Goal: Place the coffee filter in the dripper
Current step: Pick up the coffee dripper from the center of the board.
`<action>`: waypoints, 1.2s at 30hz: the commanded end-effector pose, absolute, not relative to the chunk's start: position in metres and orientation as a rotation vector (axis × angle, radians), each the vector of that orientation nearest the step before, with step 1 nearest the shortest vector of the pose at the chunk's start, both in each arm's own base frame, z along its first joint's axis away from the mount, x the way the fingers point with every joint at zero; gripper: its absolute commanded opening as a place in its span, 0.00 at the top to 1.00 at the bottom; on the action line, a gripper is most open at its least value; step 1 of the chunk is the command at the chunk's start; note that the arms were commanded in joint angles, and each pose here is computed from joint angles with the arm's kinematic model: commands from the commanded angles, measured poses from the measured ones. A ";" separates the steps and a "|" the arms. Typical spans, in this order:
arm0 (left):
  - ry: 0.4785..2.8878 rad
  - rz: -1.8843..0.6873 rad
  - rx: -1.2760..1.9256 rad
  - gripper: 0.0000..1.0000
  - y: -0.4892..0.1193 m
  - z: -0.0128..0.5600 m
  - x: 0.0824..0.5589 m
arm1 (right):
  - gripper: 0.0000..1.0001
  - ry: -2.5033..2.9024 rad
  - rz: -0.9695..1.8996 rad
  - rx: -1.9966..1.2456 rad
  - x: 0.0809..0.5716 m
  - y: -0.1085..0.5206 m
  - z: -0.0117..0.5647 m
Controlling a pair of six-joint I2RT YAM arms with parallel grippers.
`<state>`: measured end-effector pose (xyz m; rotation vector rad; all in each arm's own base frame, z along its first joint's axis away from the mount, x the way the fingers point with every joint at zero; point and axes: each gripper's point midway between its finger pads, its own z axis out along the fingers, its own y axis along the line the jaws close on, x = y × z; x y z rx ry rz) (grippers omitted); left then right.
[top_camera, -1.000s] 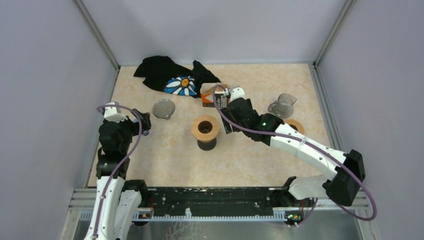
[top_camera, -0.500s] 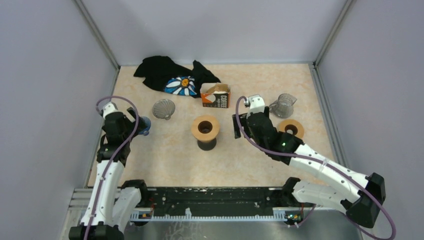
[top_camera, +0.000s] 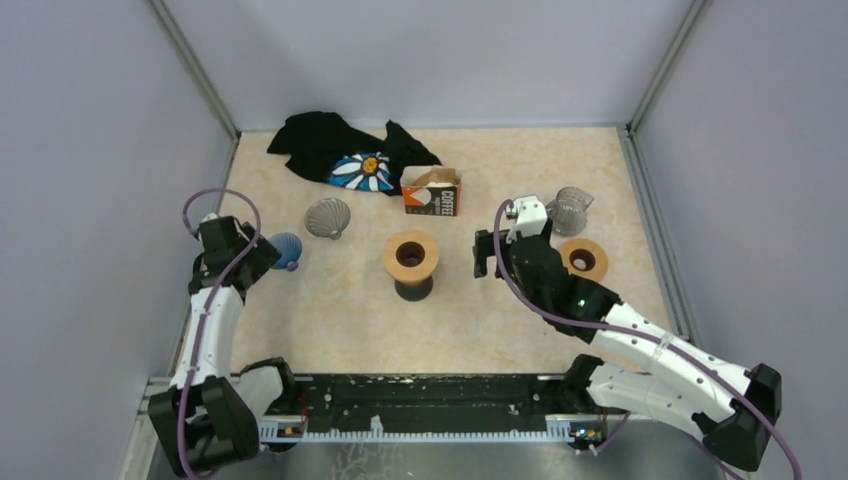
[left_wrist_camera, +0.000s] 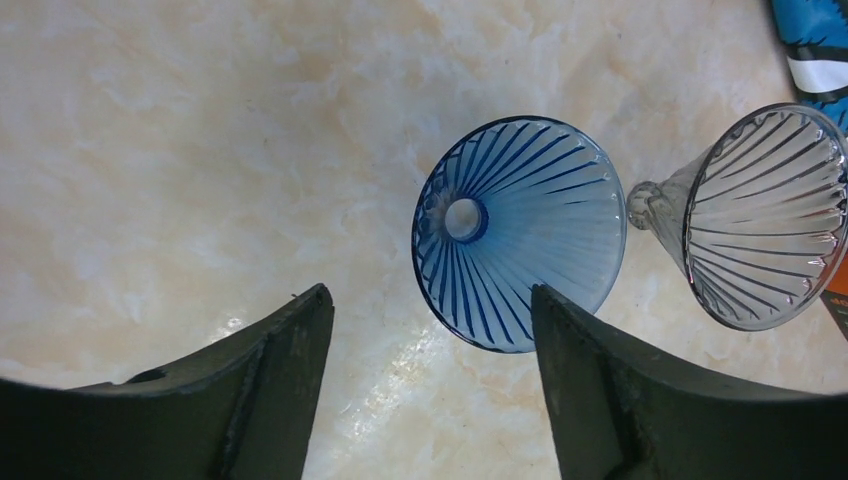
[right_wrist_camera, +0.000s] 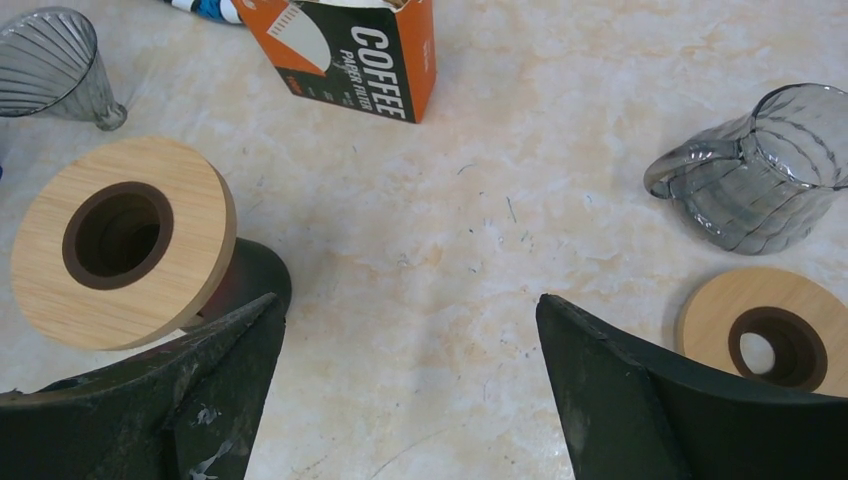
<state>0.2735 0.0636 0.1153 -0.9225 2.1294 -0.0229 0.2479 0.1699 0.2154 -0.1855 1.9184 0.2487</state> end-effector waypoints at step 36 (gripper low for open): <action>2.185 -0.238 -0.885 1.00 0.073 0.115 0.296 | 0.01 1.871 0.269 -0.142 0.252 0.169 0.231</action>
